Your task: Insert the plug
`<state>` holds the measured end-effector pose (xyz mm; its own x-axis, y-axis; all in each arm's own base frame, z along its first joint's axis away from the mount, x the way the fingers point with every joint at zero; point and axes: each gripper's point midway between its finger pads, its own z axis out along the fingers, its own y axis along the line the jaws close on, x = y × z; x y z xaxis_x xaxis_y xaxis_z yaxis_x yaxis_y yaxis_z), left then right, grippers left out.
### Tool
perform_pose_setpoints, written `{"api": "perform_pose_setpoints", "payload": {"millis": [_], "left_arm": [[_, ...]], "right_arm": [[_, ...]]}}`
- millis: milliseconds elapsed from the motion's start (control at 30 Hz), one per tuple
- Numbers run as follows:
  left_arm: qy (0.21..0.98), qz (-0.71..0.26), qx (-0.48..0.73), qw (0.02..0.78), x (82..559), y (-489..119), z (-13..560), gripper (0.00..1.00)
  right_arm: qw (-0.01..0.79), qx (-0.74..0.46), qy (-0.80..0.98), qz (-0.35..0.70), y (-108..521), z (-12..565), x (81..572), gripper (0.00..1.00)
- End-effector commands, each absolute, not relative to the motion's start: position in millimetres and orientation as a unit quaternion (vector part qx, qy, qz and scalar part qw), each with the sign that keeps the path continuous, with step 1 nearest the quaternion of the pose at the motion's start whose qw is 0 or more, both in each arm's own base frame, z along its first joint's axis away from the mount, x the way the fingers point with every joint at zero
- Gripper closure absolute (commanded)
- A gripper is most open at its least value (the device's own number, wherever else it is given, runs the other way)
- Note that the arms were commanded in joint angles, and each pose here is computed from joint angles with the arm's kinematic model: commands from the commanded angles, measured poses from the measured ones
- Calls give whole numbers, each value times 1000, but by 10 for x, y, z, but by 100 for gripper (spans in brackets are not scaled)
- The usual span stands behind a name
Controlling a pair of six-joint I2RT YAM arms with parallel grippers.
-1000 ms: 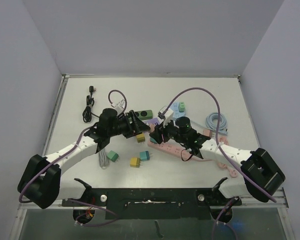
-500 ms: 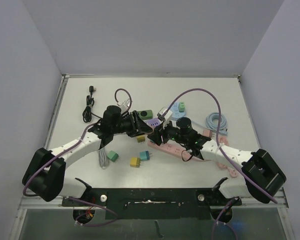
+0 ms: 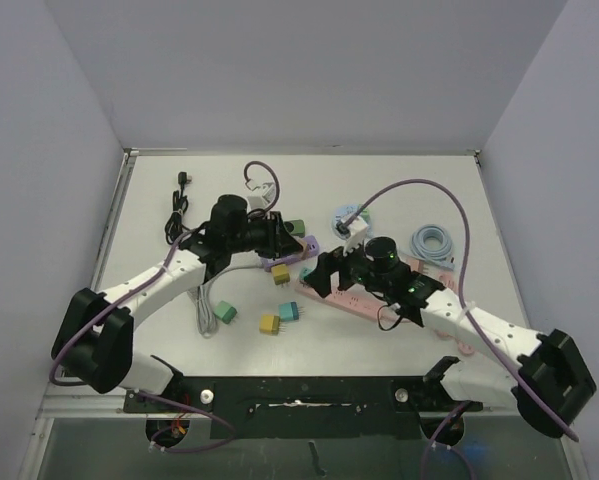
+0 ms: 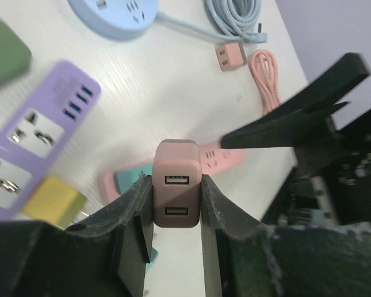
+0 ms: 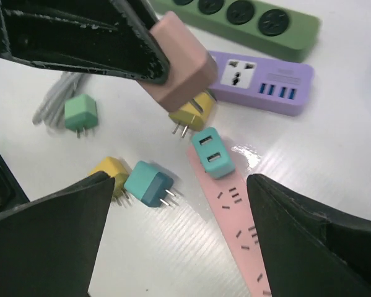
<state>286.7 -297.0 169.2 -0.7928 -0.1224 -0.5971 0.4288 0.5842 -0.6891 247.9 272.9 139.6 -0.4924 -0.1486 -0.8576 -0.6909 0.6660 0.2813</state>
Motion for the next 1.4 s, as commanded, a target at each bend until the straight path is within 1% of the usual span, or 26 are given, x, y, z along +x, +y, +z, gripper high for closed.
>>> {"api": "perform_pose_setpoints", "payload": {"millis": [0, 100, 200, 267, 400, 500, 600, 800, 967, 1100, 1367], "left_arm": [[794, -370, 256, 408, 3162, -2972, 1926, 100], [766, -357, 338, 414, 3141, -3066, 1885, 100], [731, -314, 432, 424, 3097, -3200, 1814, 100], [702, -281, 493, 430, 3047, -3311, 1757, 100], [624, -246, 612, 419, 2842, -3497, 1661, 100], [601, -233, 654, 395, 2790, -3573, 1619, 100], [590, -215, 698, 345, 2707, -3601, 1495, 100], [590, -158, 753, 246, 2618, -3539, 1160, 100], [589, -153, 761, 224, 2623, -3567, 1108, 100], [565, -165, 777, 221, 2562, -3617, 1096, 100], [517, -186, 816, 181, 2446, -3567, 954, 100]], "right_arm": [[468, -85, 824, 309, 2262, 1722, 2639, 8], [458, 32, 840, 288, 1811, 1652, 2772, 10], [442, 125, 851, 254, 1377, 1496, 2850, 11], [431, 168, 852, 247, 1157, 1415, 2863, 12], [426, 225, 839, 251, 842, 1333, 2875, 12], [426, 239, 833, 259, 767, 1302, 2870, 13], [421, 244, 834, 261, 748, 1248, 2858, 13], [415, 250, 836, 259, 733, 1140, 2817, 13], [427, 240, 831, 262, 733, 1136, 2828, 13], [432, 242, 827, 267, 739, 1110, 2822, 13], [427, 246, 828, 269, 743, 1030, 2806, 13]]}}
